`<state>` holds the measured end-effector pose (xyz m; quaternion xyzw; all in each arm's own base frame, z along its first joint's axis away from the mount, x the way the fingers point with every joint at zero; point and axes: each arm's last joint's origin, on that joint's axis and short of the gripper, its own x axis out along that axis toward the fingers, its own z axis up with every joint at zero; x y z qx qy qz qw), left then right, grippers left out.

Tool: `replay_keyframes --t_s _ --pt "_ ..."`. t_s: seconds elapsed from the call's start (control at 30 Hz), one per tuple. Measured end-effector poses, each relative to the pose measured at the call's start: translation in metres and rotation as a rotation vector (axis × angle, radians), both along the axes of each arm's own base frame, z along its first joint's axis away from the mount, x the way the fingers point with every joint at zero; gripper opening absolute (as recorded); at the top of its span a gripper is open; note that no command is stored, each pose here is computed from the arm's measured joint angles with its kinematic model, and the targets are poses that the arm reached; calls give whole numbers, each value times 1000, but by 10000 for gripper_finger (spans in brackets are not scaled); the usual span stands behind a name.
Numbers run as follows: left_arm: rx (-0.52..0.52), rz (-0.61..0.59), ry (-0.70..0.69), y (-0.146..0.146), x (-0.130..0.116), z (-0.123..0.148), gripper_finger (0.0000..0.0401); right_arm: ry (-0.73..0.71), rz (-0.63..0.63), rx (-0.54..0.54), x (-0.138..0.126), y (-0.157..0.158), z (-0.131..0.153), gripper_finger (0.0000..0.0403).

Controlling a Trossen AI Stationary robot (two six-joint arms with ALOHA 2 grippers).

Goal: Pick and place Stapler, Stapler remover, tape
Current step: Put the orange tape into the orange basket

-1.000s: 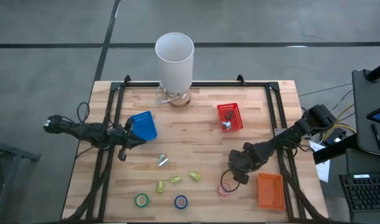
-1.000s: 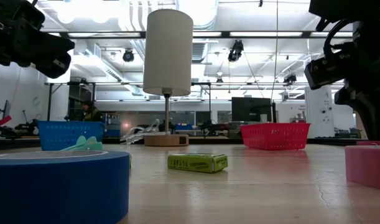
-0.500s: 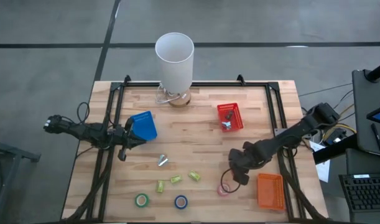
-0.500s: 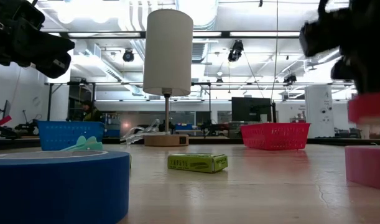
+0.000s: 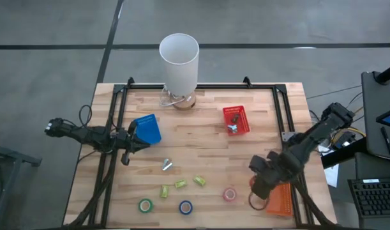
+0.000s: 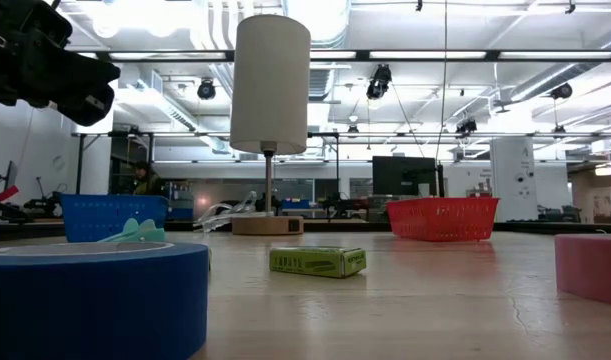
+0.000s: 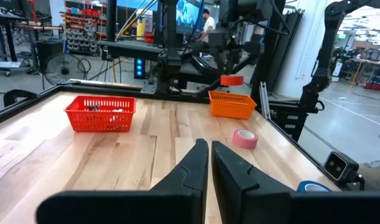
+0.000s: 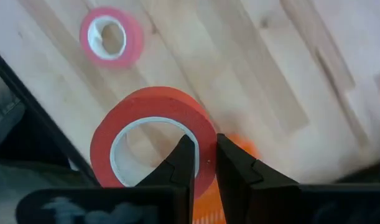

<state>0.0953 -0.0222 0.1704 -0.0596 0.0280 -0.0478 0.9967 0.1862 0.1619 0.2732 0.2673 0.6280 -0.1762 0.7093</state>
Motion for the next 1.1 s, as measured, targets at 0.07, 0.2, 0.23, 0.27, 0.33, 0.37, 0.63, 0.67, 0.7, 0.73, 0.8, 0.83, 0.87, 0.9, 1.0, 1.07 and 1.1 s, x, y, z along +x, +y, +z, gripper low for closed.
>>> replay_keyframes --t_s 0.07,0.2,0.23,0.27,0.33,0.37,0.63,0.67,0.7,0.73,0.8,0.83,0.87,0.9,1.0,1.07,1.1 --pt "0 -1 0 0 0 0 23 4 -24 11 -7 8 3 40" --pt "0 0 0 0 0 0 25 22 -72 25 -24 23 4 40" --pt "0 -1 0 0 0 0 26 26 -83 29 -28 27 4 40" --pt "0 -1 0 0 0 0 25 31 -94 32 -32 30 4 40" --pt "0 0 0 0 0 0 24 38 -117 40 -40 36 4 42" --pt "0 0 0 0 0 0 23 42 -126 41 -44 39 4 43" --pt "0 0 0 0 0 0 25 97 -214 -20 -69 48 -14 45" --pt "0 0 0 0 0 0 24 105 -219 -35 -71 47 -19 46" --pt "0 -1 0 0 0 0 23 111 -221 -48 -72 47 -23 47" --pt "0 0 0 0 0 0 23 117 -223 -56 -73 46 -27 48" --pt "0 -1 0 0 0 0 23 137 -227 -78 -75 43 -35 48" --pt "0 0 0 0 0 0 24 144 -233 -88 -76 42 -39 48" --pt "0 0 0 0 0 0 25 146 -239 -92 -76 41 -43 48" --pt "0 -1 0 0 0 0 26 148 -246 -94 -76 40 -46 47" --pt "0 0 0 0 0 0 24 155 -257 -104 -78 38 -56 50" --pt "0 0 0 0 0 0 23 152 -258 -95 -78 37 -63 52" --pt "0 0 0 0 0 0 23 151 -257 -91 -78 37 -67 53"
